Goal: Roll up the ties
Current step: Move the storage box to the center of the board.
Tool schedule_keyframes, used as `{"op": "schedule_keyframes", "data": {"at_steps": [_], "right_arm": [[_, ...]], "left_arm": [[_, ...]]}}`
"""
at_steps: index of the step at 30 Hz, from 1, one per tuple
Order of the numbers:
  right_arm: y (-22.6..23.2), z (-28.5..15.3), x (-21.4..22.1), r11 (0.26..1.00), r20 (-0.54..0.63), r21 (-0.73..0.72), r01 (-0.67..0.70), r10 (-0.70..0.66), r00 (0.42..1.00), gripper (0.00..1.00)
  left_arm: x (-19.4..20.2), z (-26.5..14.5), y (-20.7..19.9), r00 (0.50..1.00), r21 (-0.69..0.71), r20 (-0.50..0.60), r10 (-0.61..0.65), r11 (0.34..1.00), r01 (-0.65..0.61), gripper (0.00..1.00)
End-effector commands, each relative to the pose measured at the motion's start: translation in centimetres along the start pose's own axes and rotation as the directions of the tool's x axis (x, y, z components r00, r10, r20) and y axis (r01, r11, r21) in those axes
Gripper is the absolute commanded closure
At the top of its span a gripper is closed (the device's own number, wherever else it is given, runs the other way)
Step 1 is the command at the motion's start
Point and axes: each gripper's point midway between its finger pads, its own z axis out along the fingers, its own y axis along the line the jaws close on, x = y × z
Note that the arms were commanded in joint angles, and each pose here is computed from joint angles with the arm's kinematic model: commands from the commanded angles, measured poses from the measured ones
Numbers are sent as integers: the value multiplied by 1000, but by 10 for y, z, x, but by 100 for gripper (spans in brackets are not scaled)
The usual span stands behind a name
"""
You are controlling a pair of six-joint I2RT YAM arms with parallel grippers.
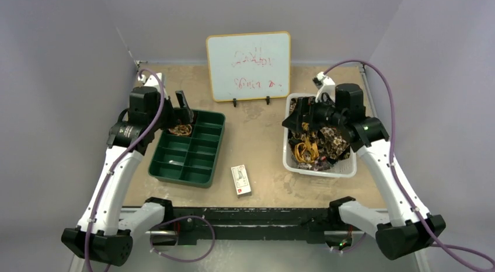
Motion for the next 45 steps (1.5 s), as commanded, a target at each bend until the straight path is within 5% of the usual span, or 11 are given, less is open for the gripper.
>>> {"op": "schedule_keyframes", "data": {"at_steps": [1,7,10,14,19,27,37,45], "right_arm": [[20,12,21,997,-87,-75,12,-18,996,1],[51,49,56,993,-206,-110,40,-62,977,1],[57,76,86,997,-297,-53,46,-60,953,1],[68,108,116,999,-354,-37,7,-20,935,1],[41,134,130,994,-379,112,19,25,925,1],[-46,111,152,852,-415,495,169,60,908,1],[-119,71,134,747,-332,656,107,158,930,1],[-94,85,114,869,-314,494,35,141,939,1]], "left_arm": [[-14,-8,-4,996,35,87,-22,999,19,0],[12,-21,12,993,-47,30,-114,992,115,0],[32,-22,-19,993,144,-51,-111,983,117,0],[69,-24,-66,969,399,-213,-128,893,206,2],[127,-22,-91,939,453,-343,-20,873,183,3],[184,-25,-123,893,499,-433,120,857,127,6],[231,-4,-113,855,349,-501,135,935,56,9],[245,-2,-98,843,296,-527,106,953,65,9]]}}
